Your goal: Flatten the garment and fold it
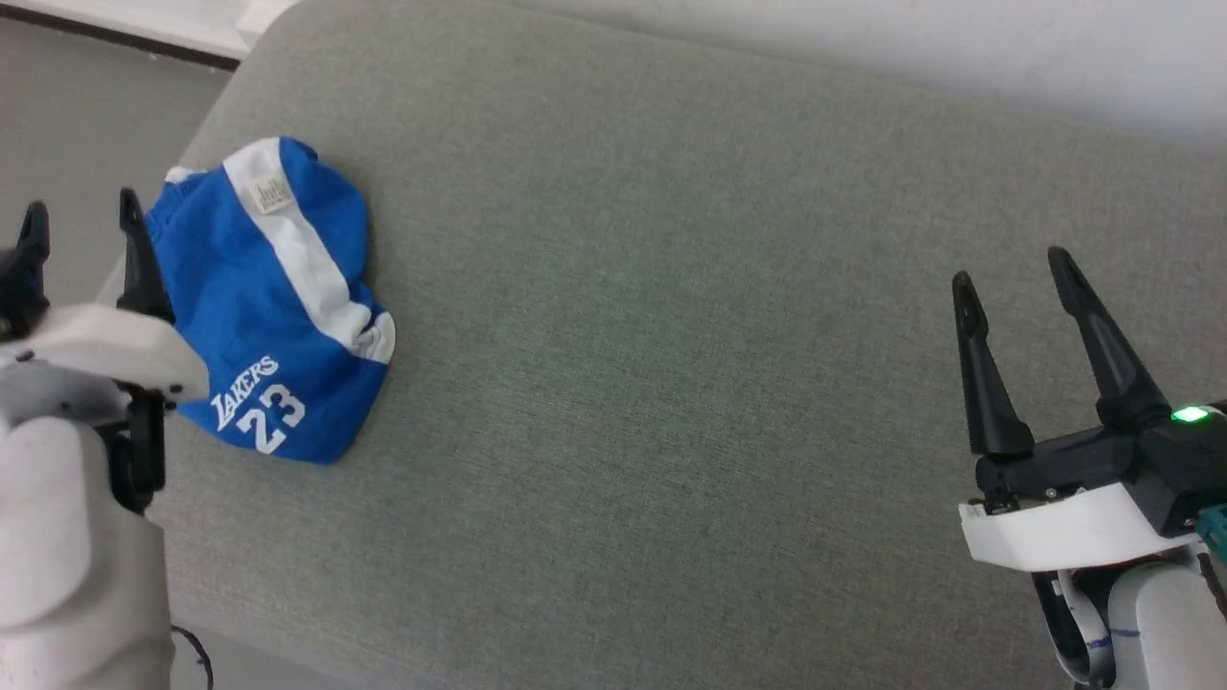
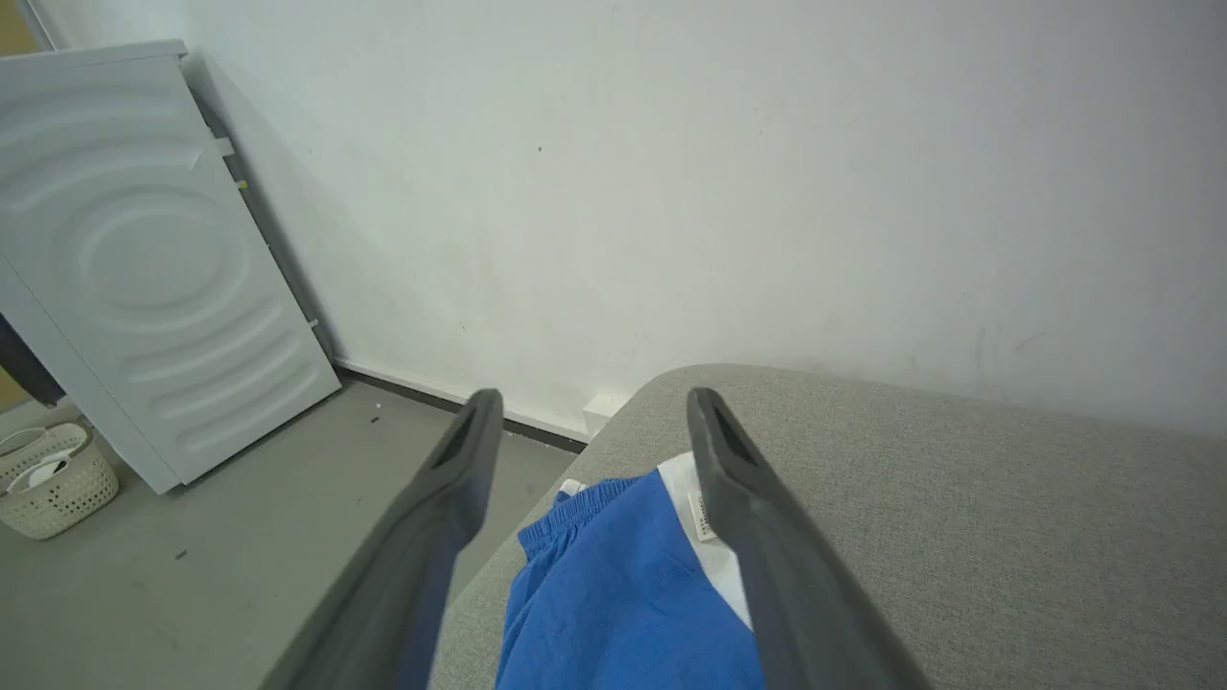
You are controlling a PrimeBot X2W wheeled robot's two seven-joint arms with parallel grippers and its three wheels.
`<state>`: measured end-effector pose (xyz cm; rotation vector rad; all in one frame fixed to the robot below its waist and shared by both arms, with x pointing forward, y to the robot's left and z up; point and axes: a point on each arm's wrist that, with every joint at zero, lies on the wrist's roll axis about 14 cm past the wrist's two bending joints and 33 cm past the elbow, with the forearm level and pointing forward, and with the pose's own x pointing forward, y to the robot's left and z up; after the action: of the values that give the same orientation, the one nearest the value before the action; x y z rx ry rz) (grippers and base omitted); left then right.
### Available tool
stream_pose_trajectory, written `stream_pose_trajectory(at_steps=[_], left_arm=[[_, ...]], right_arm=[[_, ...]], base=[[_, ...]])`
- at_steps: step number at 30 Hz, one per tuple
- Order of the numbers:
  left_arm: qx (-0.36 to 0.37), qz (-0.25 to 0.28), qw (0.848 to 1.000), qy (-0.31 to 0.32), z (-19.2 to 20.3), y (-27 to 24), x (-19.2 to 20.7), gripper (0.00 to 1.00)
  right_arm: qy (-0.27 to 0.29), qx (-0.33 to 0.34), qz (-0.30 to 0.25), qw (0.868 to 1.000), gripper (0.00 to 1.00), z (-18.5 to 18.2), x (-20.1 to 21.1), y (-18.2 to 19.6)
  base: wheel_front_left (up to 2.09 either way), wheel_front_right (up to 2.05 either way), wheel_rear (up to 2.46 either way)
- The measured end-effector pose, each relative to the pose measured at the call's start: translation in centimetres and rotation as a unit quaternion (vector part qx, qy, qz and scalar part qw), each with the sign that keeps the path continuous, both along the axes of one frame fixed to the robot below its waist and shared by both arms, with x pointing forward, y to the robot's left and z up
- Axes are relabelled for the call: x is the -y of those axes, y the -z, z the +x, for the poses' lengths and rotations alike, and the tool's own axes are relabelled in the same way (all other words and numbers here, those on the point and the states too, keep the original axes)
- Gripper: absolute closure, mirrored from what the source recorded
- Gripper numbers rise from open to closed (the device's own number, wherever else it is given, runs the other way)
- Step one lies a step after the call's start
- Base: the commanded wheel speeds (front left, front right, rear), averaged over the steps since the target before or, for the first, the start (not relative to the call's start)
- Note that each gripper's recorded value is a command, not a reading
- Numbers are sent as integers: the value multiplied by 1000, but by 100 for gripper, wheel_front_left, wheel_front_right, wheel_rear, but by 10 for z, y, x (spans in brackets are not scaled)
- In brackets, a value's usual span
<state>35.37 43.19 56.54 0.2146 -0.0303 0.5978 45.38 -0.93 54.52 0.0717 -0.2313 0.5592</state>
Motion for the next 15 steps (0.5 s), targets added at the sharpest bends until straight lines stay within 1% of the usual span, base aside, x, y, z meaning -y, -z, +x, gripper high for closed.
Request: stream_pose_trajectory(at_steps=[2, 4, 7, 10, 12, 15], left_arm=[[-26, -26, 999, 4, 12, 11, -7, 0], [-64, -41, 997, 8, 22, 24, -14, 0], [-126, -77, 989, -1, 30, 49, -25, 0], [-176, -125, 976, -12, 37, 72, -32, 0], [-215, -133, 967, -7, 45, 83, -32, 0], [-291, -153, 944, 17, 58, 109, -16, 0]], right_arm=[[-1, 0, 1, 1000, 0, 5, 0, 4], [-2, -1, 1, 1000, 0, 10, 1, 9], [-1, -3, 3, 1000, 0, 18, 2, 16], [0, -5, 7, 1000, 0, 26, 3, 23], [-1, -6, 9, 1000, 0, 30, 3, 27], [-1, -6, 12, 1000, 0, 36, 4, 34]], base=[[0, 0, 0], [0, 0, 0], [0, 0, 0], [0, 0, 0], [0, 0, 0], [0, 0, 0]])
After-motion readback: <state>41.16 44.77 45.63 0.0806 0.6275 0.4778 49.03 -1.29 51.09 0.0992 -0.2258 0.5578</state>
